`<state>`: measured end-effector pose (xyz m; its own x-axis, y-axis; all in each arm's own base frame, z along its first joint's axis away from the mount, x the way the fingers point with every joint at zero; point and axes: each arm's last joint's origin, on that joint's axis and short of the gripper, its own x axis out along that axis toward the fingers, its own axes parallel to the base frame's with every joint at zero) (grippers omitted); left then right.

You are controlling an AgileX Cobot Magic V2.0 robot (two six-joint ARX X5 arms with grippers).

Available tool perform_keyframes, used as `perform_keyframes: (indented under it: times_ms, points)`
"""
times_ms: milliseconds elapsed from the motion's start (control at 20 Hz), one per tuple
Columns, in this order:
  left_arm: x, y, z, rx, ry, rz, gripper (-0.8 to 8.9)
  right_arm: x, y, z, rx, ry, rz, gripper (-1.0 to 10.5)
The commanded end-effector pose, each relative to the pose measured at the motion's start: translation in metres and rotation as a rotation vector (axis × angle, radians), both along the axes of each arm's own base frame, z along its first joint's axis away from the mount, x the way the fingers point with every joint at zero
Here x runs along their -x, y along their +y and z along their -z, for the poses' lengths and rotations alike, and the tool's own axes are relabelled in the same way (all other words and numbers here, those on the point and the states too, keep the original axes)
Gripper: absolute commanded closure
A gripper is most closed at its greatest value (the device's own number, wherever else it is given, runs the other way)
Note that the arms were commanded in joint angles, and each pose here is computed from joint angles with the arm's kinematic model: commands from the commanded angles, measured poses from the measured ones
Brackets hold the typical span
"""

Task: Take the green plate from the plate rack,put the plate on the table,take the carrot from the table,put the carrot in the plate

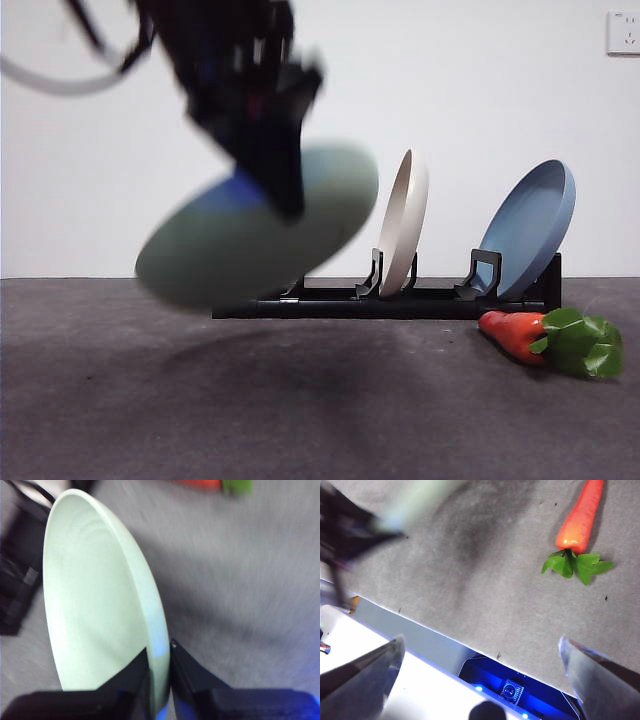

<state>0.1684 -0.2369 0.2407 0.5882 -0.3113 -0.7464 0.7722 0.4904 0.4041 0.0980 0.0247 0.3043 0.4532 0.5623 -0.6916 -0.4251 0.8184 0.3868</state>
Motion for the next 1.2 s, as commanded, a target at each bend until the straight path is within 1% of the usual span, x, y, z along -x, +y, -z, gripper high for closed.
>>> perform_keyframes:
  times_ms: [50,250,400,500,550,700,750,850,950,1050,1150,1200]
  points:
    - [0.002,-0.007,0.023,-0.055,-0.047,0.038,8.19,0.000,0.000,-0.001,-0.007,0.002,0.002,3.5]
    - [-0.005,-0.021,0.061,-0.172,-0.023,0.100,8.20,0.000,0.000,-0.001,-0.009,0.004,0.005,3.5]
    - [-0.008,-0.026,0.088,-0.243,0.030,0.103,8.21,0.000,0.000,-0.001,-0.009,0.005,0.005,3.5]
    - [-0.008,-0.027,0.099,-0.265,0.074,0.105,8.08,0.000,0.000,-0.001,-0.009,0.006,0.005,3.5]
    - [-0.007,-0.026,0.100,-0.251,0.100,0.102,7.76,0.000,0.000,-0.001,-0.009,0.006,0.005,3.5]
    - [-0.006,-0.027,0.099,-0.193,0.148,0.079,5.22,0.000,0.000,-0.001,-0.008,0.005,0.005,3.5]
    - [-0.006,-0.028,0.099,-0.189,0.148,0.073,4.91,-0.001,0.000,-0.001,-0.008,0.005,0.006,3.5]
    - [-0.006,-0.028,0.097,-0.183,0.146,0.069,4.92,-0.004,0.001,0.001,-0.007,0.018,0.007,3.5]
    - [-0.007,-0.030,0.087,-0.154,0.140,0.052,4.92,-0.007,0.001,0.002,-0.006,0.032,0.014,3.5]
    - [-0.008,-0.032,0.064,-0.087,0.136,0.003,4.92,-0.018,0.001,0.003,0.009,0.032,0.038,3.5]
    - [-0.007,-0.030,0.029,0.030,0.122,-0.058,4.92,-0.034,0.002,0.006,0.022,0.029,0.055,3.5]
    - [-0.005,-0.028,0.007,0.129,0.111,-0.097,4.92,-0.045,0.004,0.009,0.017,0.034,0.063,3.5]
